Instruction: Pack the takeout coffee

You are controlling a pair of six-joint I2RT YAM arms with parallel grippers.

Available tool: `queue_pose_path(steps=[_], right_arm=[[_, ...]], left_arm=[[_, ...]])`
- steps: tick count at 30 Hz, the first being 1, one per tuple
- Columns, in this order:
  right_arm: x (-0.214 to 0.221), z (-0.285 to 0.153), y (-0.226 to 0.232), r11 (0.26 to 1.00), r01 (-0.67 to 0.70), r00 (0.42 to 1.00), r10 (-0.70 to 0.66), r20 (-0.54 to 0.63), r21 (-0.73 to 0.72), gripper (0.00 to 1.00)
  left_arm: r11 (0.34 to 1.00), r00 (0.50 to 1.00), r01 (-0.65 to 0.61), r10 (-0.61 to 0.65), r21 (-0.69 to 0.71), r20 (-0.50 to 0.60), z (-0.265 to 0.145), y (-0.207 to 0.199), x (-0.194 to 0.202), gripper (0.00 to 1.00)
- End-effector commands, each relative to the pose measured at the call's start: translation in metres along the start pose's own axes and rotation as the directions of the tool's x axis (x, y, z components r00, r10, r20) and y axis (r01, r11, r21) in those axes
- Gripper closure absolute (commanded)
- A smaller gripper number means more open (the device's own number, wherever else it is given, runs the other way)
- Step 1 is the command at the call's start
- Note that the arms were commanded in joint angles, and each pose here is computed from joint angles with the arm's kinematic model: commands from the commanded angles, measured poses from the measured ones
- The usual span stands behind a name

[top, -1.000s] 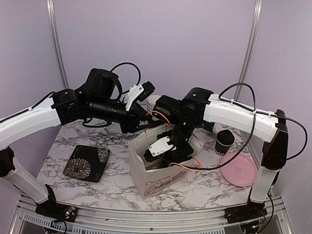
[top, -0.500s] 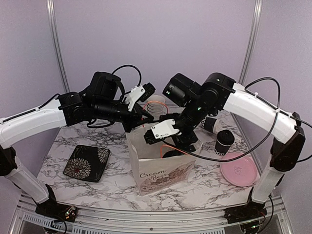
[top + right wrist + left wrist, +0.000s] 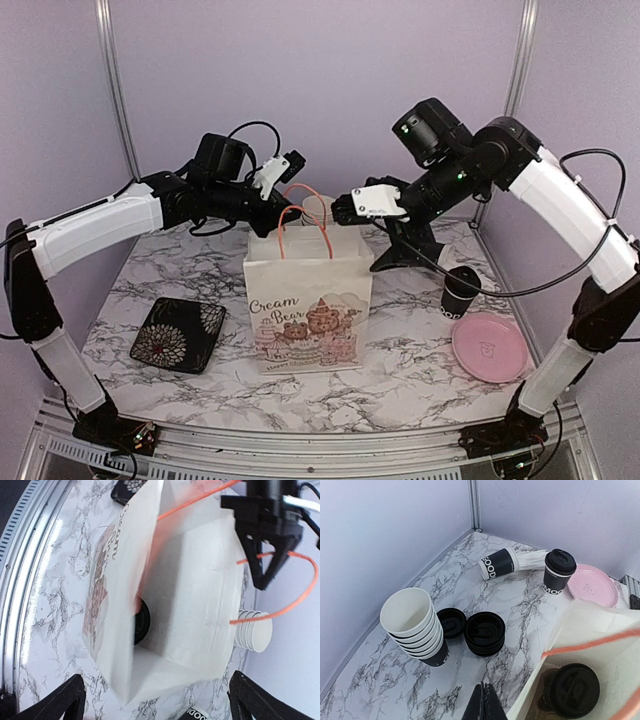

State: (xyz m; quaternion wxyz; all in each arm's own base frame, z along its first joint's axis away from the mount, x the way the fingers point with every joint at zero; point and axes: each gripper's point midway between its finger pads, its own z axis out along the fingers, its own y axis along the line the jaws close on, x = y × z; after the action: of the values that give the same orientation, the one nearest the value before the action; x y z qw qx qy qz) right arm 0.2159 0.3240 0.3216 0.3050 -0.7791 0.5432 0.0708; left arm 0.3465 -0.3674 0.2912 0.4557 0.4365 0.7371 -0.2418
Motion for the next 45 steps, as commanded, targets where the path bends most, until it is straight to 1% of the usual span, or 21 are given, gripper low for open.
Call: queue_pose_path(steps=[1,5,8,10,13,15,16,18,19,20,22,23,26,31,35,37,40,45], right_arm=[[0.027,-0.039,-0.035,0.984,-0.144,0.989,0.139,0.056,0.102,0.03],[0.085,-0.041,-0.051,0.934,-0.332,0.943,0.331,0.035,0.133,0.05],[0.136,-0.036,-0.055,0.864,-0.473,0.878,0.479,0.004,0.175,0.08],[0.174,-0.034,-0.055,0.805,-0.545,0.823,0.567,-0.030,0.234,0.10],[0.223,-0.030,-0.051,0.711,-0.634,0.730,0.680,-0.068,0.304,0.14],[0.246,-0.027,-0.044,0.659,-0.683,0.670,0.737,-0.089,0.316,0.14],[0.253,-0.025,-0.040,0.642,-0.700,0.649,0.755,-0.097,0.314,0.14],[0.265,-0.019,-0.029,0.624,-0.716,0.619,0.775,-0.130,0.313,0.10],[0.270,-0.016,-0.024,0.616,-0.721,0.602,0.784,-0.152,0.317,0.09],[0.277,-0.012,-0.020,0.606,-0.726,0.582,0.793,-0.177,0.326,0.07],[0.290,-0.007,-0.014,0.589,-0.731,0.549,0.808,-0.216,0.346,0.06],[0.294,-0.006,-0.012,0.579,-0.737,0.535,0.815,-0.224,0.349,0.05],[0.305,-0.005,-0.015,0.547,-0.753,0.498,0.837,-0.227,0.365,0.05],[0.322,0.000,-0.008,0.512,-0.778,0.442,0.858,-0.261,0.364,0.06],[0.328,0.006,0.000,0.503,-0.788,0.420,0.861,-0.289,0.354,0.05],[0.330,0.009,0.003,0.498,-0.794,0.411,0.862,-0.297,0.348,0.05],[0.335,0.012,0.005,0.490,-0.798,0.394,0.865,-0.311,0.351,0.05],[0.345,0.017,0.009,0.470,-0.810,0.361,0.871,-0.334,0.351,0.06]], left_arm=[[1.000,0.999,-0.015,0.014,0.022,0.047,-0.001,0.004,-0.022,0.95],[1.000,0.998,-0.015,0.014,0.018,0.054,-0.002,0.005,-0.026,0.86],[1.000,0.998,-0.016,0.015,0.016,0.055,-0.006,0.004,-0.027,0.82],[1.000,0.998,-0.015,0.014,0.017,0.061,-0.009,0.003,-0.029,0.76],[1.000,0.997,-0.011,0.010,0.004,0.074,-0.017,0.004,-0.033,0.53],[0.999,0.996,-0.003,0.006,-0.034,0.089,-0.027,0.008,-0.040,0.40],[0.998,0.995,0.004,0.002,-0.062,0.098,-0.034,0.011,-0.043,0.33],[0.990,0.992,0.029,-0.011,-0.135,0.129,-0.053,0.020,-0.052,0.15],[0.985,0.989,0.041,-0.016,-0.168,0.150,-0.064,0.023,-0.055,0.03],[0.978,0.984,0.053,-0.018,-0.199,0.175,-0.075,0.026,-0.059,0.01],[0.946,0.973,0.124,-0.057,-0.301,0.221,-0.097,0.041,-0.064,0.01],[0.933,0.971,0.138,-0.062,-0.332,0.232,-0.107,0.044,-0.065,0.01],[0.914,0.967,0.168,-0.079,-0.370,0.243,-0.127,0.046,-0.058,0.01],[0.912,0.971,0.192,-0.123,-0.362,0.204,-0.142,0.039,-0.041,0.01],[0.922,0.971,0.193,-0.130,-0.337,0.199,-0.148,0.031,-0.035,0.03],[0.937,0.974,0.178,-0.125,-0.299,0.188,-0.146,0.024,-0.033,0.06],[0.943,0.976,0.187,-0.147,-0.275,0.160,-0.141,0.020,-0.028,0.09],[0.957,0.978,0.192,-0.169,-0.216,0.122,-0.134,0.010,-0.022,0.11]])
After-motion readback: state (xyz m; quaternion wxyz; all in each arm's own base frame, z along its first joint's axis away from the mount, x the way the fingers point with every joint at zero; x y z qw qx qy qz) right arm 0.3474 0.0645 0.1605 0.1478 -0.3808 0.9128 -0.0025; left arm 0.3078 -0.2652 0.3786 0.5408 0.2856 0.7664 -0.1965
